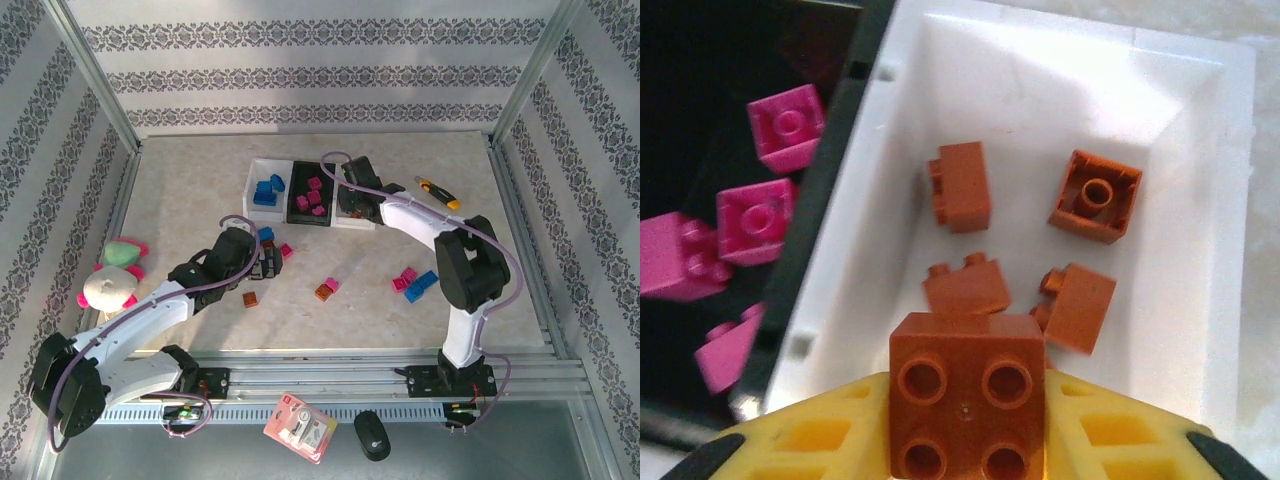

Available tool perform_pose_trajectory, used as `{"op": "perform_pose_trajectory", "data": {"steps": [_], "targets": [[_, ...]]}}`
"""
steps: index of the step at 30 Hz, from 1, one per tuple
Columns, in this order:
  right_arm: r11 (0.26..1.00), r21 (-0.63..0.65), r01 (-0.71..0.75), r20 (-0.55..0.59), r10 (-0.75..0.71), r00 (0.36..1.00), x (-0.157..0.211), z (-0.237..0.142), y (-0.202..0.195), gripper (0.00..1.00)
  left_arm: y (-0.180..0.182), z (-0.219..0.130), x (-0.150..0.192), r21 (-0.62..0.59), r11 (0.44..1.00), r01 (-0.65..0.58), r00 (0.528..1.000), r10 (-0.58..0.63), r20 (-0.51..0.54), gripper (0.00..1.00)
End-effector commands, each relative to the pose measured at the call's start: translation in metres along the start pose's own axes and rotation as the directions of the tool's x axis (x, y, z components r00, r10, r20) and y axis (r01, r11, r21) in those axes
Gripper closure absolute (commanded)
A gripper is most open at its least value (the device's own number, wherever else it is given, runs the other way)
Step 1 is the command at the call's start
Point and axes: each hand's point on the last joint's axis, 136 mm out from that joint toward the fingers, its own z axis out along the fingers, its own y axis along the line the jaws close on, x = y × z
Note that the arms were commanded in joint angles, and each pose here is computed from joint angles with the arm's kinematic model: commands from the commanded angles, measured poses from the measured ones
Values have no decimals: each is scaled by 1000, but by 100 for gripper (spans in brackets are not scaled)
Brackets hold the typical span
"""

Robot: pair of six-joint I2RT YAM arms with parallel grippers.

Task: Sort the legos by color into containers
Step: Place the lego in the container.

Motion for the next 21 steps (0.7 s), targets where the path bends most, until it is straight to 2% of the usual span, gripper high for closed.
{"op": "perform_pose_trajectory", "data": {"steps": [1,5,9,11,16,21], "targets": [[1000,-2,5,21,-5,1000,-16,11,-3,65,16,2,19,-63,997,51,997,-54,-61,0],[1000,-12,4,48,-4,999,-29,3,-4,54,23,-1,29,-92,993,67,993,-76,-91,1],[999,-28,38,97,-35,995,-41,-23,0,37,33,-7,44,-139,988,69,984,-91,-154,2],[997,-50,61,121,-55,991,-43,-39,7,33,37,-9,55,-164,984,73,973,-107,-207,1],[975,-157,160,169,-133,977,-33,-81,37,26,49,-14,82,-241,967,81,937,-157,-313,4],[950,-198,242,178,-208,962,-10,-105,55,23,50,-6,98,-264,960,94,908,-192,-373,9]]}}
